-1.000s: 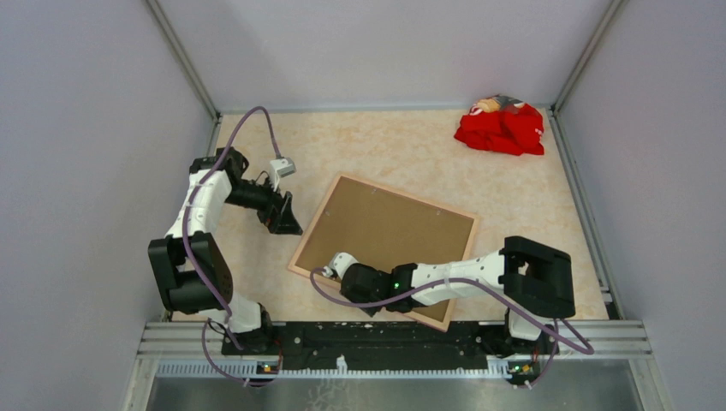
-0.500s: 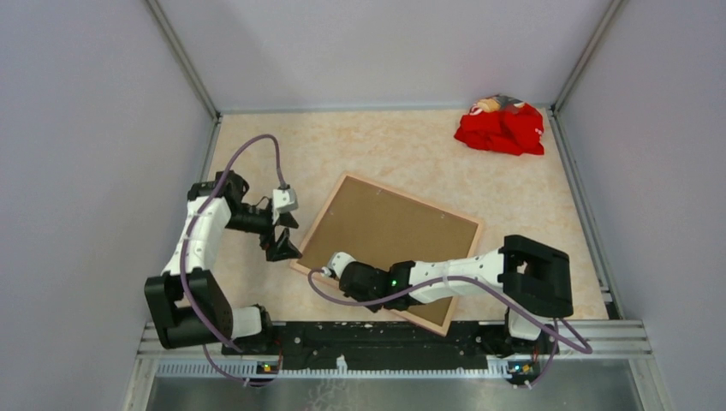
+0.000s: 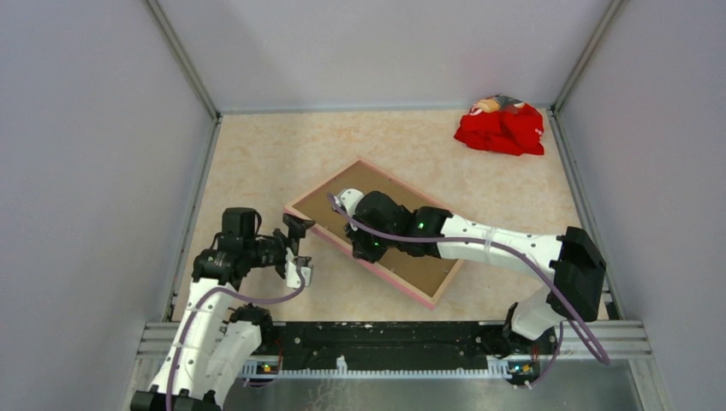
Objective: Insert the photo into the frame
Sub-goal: Turn over the photo frame at the center of the board.
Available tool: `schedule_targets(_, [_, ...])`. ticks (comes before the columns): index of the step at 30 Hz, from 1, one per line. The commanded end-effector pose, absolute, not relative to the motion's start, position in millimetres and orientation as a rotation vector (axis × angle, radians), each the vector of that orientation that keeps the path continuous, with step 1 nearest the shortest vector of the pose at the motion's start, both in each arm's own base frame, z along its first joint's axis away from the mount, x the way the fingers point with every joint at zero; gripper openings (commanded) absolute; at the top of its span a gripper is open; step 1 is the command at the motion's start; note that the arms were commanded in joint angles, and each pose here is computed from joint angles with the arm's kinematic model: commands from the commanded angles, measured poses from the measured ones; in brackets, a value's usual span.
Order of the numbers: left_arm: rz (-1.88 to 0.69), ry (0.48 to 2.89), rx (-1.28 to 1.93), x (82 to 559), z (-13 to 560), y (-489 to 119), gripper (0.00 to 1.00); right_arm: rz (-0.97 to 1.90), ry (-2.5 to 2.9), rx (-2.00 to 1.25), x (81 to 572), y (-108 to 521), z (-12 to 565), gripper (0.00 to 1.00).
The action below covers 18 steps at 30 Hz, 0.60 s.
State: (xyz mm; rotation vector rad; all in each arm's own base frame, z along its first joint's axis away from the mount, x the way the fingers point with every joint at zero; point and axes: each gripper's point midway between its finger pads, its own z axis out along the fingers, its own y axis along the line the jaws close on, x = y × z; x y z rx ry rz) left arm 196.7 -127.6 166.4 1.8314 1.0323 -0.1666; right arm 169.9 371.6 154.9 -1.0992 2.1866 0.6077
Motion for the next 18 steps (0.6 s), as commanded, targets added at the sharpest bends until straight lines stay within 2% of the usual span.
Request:
schedule_targets(1, [0.076, 0.756, 1.868, 227.0, 197.3, -144.1, 0.96, 0.792, 2.016, -1.097, 170.5, 395.9, 224.1, 0.0])
schedule_targets(10, [0.135, 0.748, 1.952, 238.8, 189.6, -148.2, 0.71, 0.842, 2.016, -1.062, 177.1, 393.7, 238.0, 0.0])
schedule_targets(15, [0.169, 0.742, 1.975, 238.3, 180.6, -145.2, 0.66, 0.877, 2.004, -1.029, 183.4, 391.5, 250.6, 0.0])
schedule_targets(18, [0.241, 0.719, 1.916, 248.2, 190.5, -145.8, 0.52, 0.887, 2.002, -1.024, 184.8, 391.3, 255.7, 0.0])
